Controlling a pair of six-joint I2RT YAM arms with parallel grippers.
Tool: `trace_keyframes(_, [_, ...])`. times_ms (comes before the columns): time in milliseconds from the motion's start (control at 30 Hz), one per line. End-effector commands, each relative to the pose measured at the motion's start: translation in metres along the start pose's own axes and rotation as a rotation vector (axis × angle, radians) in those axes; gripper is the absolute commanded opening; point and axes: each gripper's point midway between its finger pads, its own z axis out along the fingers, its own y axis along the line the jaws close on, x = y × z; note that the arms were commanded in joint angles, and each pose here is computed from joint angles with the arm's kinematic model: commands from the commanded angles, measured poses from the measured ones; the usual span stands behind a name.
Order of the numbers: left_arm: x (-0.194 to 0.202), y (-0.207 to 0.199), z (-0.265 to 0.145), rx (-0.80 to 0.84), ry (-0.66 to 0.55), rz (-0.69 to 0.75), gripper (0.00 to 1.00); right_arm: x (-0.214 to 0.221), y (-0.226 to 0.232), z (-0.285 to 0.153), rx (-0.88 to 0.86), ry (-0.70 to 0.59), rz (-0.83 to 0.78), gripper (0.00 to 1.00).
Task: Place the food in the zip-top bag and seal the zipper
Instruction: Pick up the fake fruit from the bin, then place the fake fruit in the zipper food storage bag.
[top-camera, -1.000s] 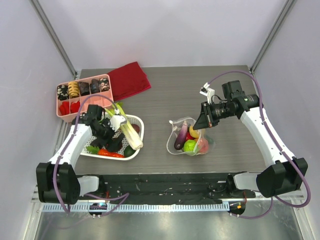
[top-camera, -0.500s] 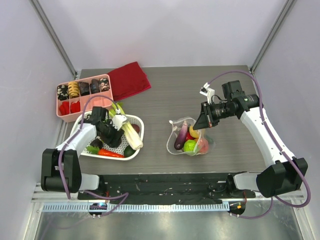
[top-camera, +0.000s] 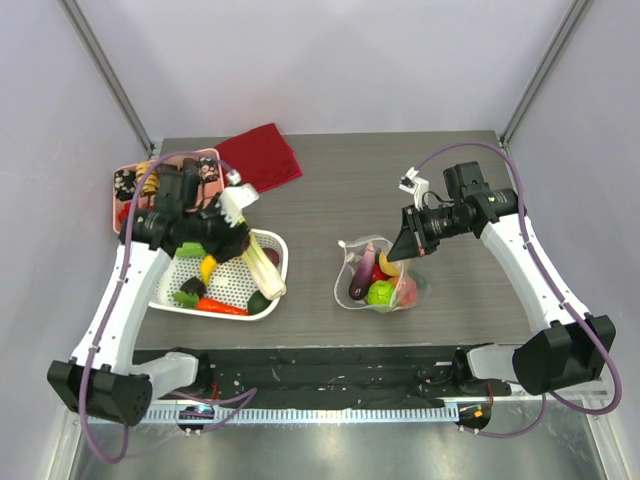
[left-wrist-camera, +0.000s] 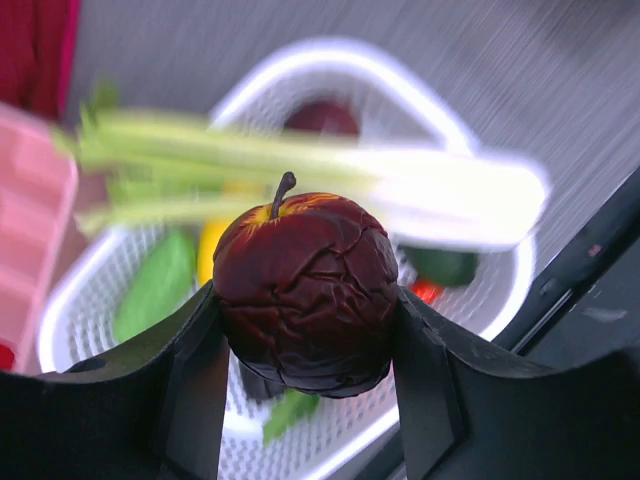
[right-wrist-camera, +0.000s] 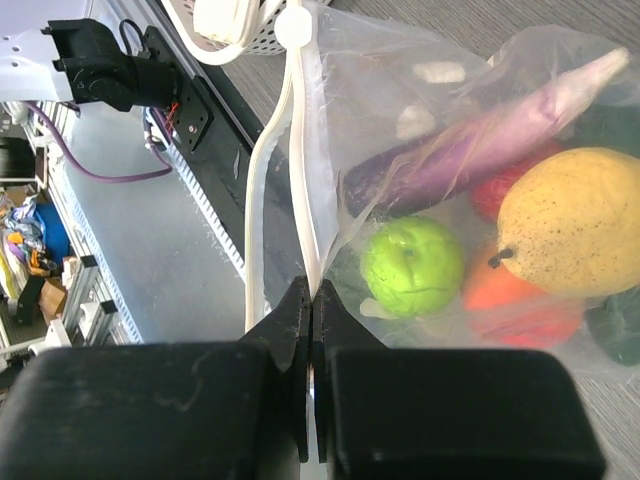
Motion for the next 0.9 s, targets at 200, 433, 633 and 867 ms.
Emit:
trace_keyframes(200, [-0.188,-0.155,0.038,0.380,-0.340,0.224,0.17,-0.014,0.001,-0.009,0.038,-0.017,-0.057,0.01])
trace_keyframes(433, [-0.229,-0.223,0.101,0.444,-0.351,0.239,0.28,-0.016,-0.002,-0.011,0.013,-0.027,-0.016,0.01])
trace_keyframes(633, [-0.242,-0.184,0.121,0.292,-0.336,0.165,0.74,-0.014,0.001,-0.012,0.005,-0.025,-0.017,0.01])
trace_keyframes(867, [-0.228,-0.147,0.044,0.281,-0.457,0.076,1.00,-0.012,0.003,-0.011,-0.009,-0.021,-0.017,0.01])
